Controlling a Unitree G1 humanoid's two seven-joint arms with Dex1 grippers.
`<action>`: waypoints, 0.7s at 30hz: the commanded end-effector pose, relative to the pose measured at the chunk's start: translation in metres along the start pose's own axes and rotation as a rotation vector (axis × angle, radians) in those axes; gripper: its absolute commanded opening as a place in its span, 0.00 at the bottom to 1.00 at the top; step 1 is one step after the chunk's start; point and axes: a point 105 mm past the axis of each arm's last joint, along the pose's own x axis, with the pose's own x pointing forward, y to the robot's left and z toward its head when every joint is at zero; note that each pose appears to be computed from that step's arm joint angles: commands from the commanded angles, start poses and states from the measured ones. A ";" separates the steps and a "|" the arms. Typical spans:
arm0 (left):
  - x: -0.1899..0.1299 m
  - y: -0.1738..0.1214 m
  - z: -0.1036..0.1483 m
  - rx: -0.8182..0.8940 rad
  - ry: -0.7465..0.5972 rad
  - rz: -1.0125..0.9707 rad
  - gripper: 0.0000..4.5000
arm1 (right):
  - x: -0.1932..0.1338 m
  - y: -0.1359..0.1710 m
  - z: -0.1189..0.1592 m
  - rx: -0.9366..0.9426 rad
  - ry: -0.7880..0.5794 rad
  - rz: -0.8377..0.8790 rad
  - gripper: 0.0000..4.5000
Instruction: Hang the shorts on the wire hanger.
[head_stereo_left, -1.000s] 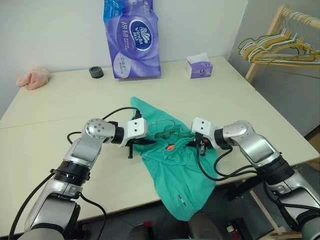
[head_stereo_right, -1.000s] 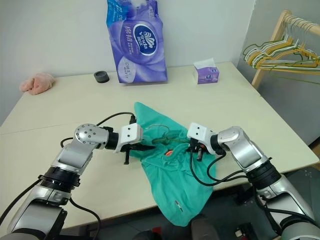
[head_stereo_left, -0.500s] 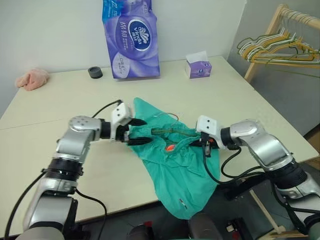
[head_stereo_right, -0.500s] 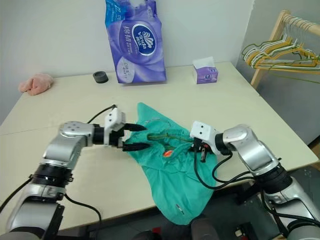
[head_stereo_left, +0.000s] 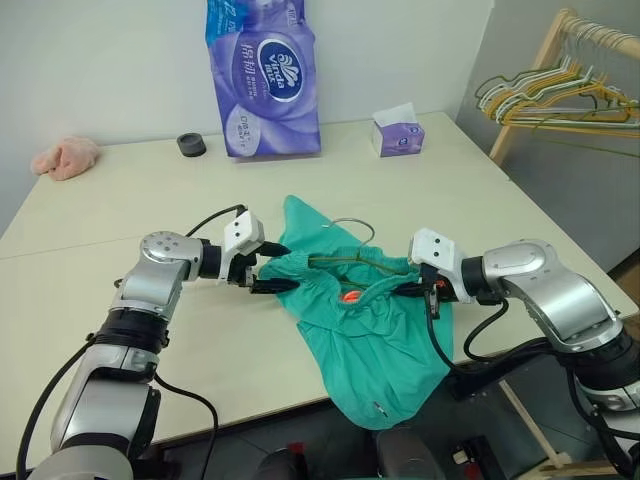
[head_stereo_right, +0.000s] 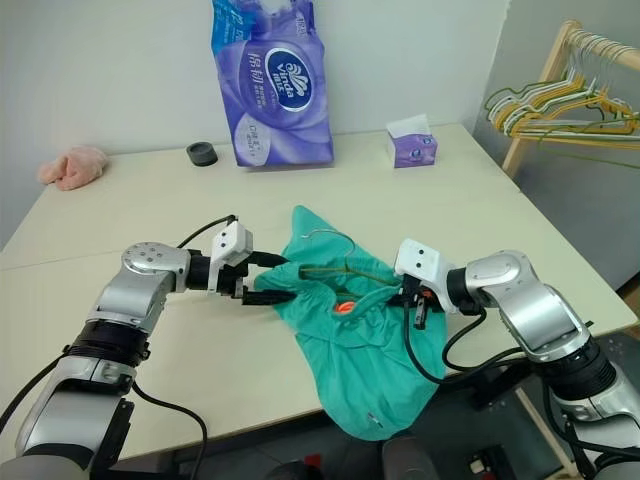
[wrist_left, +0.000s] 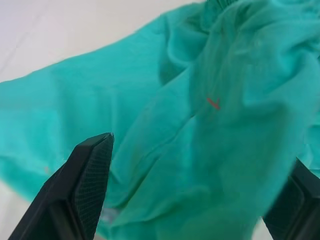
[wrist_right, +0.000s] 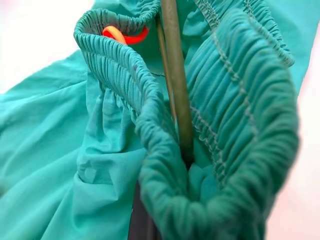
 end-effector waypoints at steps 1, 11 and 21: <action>0.001 0.003 0.006 0.058 0.004 -0.011 0.90 | -0.012 -0.001 0.014 -0.034 -0.041 -0.021 0.00; 0.001 0.014 0.006 0.035 -0.027 0.018 0.37 | -0.018 0.001 0.017 -0.029 -0.053 -0.022 0.00; -0.001 0.027 0.012 0.007 -0.085 0.111 0.01 | -0.022 -0.001 0.007 -0.015 -0.025 -0.034 0.00</action>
